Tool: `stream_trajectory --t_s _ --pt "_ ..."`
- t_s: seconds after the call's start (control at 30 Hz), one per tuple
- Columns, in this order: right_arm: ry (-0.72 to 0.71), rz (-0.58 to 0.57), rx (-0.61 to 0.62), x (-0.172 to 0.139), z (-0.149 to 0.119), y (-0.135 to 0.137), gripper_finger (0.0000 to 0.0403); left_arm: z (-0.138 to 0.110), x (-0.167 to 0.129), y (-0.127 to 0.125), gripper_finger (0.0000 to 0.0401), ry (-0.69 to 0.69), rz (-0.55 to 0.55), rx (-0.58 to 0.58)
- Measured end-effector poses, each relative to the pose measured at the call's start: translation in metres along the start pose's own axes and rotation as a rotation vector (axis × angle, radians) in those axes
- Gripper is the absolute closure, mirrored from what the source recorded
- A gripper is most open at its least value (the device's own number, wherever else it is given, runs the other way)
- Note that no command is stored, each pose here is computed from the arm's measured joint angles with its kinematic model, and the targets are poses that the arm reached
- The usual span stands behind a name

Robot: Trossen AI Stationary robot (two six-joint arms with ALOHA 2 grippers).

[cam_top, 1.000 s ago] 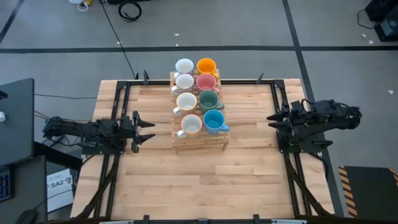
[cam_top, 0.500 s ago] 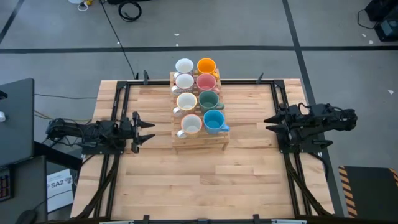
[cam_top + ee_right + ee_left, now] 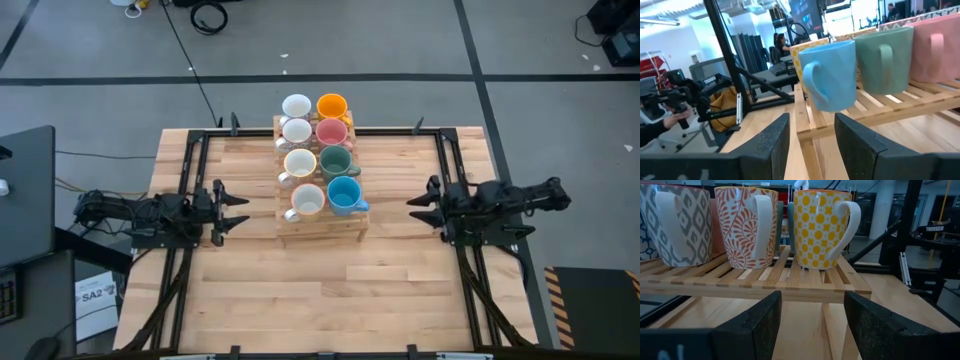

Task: Place coffee mugs
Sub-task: Return to Home Position

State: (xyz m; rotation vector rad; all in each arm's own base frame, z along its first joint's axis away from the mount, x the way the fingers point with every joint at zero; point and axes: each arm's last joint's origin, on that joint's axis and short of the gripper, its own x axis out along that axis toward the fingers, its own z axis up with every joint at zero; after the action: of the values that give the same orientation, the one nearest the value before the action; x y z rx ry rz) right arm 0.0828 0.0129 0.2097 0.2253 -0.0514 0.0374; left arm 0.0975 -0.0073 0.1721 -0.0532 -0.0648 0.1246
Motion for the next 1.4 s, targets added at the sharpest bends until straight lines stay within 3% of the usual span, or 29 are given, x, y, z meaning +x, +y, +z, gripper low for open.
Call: stream_trajectory --t_s 0.23,0.53,1.07,1.4 --pt "-0.037 -0.033 -0.057 0.008 -0.021 -0.007 0.0241 0.0 0.0 0.0 0.0177 0.001 0.0 0.001" --pt "-0.032 -0.178 -0.098 0.012 -0.036 -0.023 0.0241 0.0 0.0 0.0 0.0177 0.002 0.0 0.005" --pt "-0.004 -0.264 -0.29 0.011 -0.035 -0.035 0.0241 -0.001 0.0 0.0 0.0177 0.004 0.01 0.027" --pt "-0.008 -0.269 -0.268 0.011 -0.034 -0.036 0.0241 -0.001 0.0 0.001 0.0177 0.002 0.03 0.019"
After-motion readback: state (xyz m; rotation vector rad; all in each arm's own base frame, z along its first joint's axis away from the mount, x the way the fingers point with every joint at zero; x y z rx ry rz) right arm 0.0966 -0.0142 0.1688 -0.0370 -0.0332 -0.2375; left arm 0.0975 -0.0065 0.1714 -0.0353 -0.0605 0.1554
